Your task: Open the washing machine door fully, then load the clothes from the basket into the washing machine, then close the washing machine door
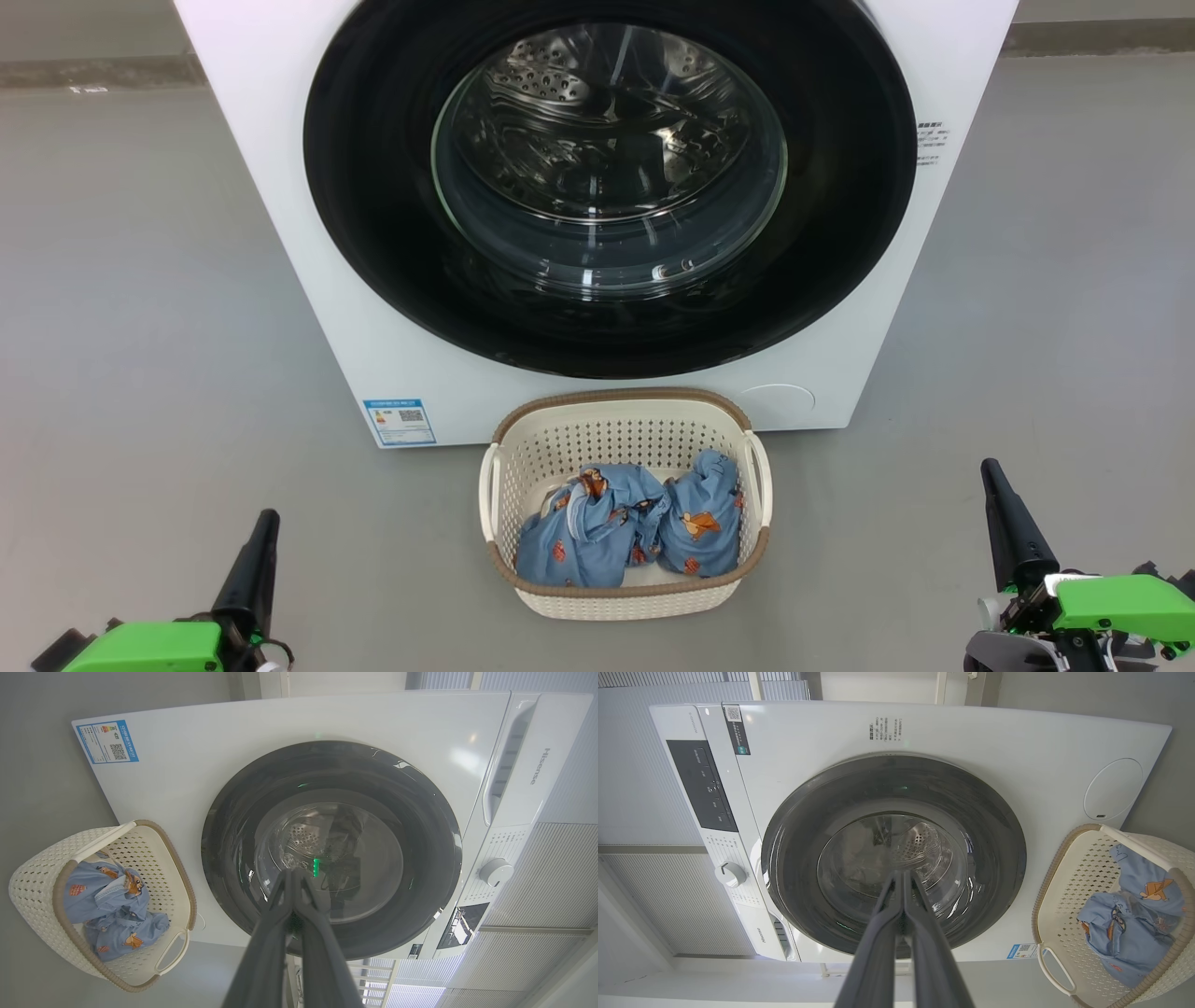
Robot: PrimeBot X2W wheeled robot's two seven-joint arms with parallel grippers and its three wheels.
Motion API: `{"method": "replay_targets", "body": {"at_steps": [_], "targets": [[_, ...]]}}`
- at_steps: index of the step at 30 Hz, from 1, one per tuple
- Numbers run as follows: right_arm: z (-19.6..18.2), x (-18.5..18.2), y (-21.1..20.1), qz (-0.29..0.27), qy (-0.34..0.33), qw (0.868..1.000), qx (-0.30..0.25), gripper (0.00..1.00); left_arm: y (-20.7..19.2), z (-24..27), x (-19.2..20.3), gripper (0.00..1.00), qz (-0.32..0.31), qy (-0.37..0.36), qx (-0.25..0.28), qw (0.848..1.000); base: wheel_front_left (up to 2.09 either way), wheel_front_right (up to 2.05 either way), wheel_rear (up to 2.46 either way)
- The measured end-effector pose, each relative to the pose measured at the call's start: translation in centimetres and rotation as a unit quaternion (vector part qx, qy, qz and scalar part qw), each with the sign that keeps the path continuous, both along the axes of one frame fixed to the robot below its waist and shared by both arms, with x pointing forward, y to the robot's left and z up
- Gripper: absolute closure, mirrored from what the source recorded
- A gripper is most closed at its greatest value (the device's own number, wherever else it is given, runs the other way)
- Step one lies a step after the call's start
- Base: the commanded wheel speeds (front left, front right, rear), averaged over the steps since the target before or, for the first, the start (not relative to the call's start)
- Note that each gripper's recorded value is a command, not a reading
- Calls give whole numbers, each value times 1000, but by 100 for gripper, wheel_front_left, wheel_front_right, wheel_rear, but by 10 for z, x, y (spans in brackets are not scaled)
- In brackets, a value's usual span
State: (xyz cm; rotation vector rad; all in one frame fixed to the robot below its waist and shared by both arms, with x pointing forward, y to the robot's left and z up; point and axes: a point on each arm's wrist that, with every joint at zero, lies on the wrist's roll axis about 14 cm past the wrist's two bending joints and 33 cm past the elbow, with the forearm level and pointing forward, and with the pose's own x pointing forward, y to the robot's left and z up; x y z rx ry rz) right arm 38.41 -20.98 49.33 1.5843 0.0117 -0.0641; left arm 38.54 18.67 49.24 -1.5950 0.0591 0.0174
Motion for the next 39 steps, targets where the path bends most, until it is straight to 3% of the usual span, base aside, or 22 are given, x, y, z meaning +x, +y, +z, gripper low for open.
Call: {"method": "replay_targets", "body": {"at_steps": [37,38,39], "targets": [[0,0,0,-1,0,1000,1,100,0,0,0,100,0,0,-1,1000,0,0,0],[-1,0,0,-1,2,1000,2,0,0,-1,0,0,0,2,-1,1000,0,0,0],[-5,-1,0,-2,8,1000,3,0,-1,-5,-1,0,0,8,-3,1000,0,0,0]]}}
